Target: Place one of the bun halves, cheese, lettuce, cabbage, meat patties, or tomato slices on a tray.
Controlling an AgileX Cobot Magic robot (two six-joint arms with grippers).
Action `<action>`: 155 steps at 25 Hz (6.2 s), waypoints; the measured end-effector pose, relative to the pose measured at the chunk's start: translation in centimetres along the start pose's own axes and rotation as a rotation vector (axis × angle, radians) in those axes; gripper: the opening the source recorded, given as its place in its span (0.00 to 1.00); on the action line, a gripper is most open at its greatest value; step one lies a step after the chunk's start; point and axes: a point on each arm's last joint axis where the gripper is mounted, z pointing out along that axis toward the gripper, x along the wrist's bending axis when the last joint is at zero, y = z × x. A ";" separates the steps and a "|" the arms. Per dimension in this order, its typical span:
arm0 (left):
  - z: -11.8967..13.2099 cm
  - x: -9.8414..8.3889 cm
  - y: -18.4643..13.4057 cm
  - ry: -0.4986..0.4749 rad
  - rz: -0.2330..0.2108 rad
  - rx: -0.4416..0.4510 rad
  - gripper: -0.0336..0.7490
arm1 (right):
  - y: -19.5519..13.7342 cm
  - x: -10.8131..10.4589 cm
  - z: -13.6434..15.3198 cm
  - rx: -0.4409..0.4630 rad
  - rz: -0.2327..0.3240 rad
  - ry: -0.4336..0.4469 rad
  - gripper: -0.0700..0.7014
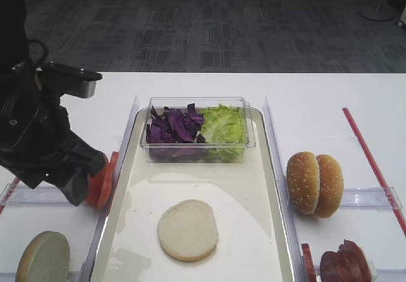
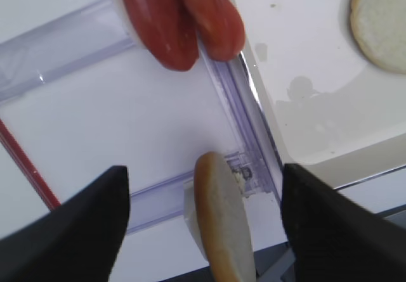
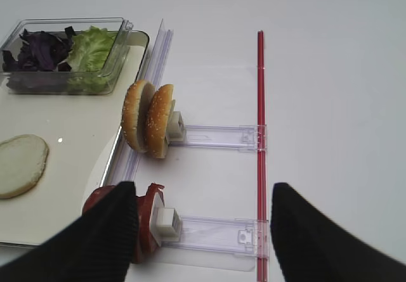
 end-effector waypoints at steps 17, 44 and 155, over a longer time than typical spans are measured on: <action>-5.9 6.6 -4.1 0.015 -0.184 -0.188 0.65 | 0.0 0.0 0.0 0.000 0.000 0.000 0.72; -6.8 1.9 -23.2 0.104 -0.138 -0.651 0.65 | 0.0 0.0 0.0 0.002 0.000 0.000 0.72; -3.8 1.0 -27.6 0.135 -0.182 -0.925 0.65 | 0.0 0.0 0.0 0.000 -0.001 -0.001 0.72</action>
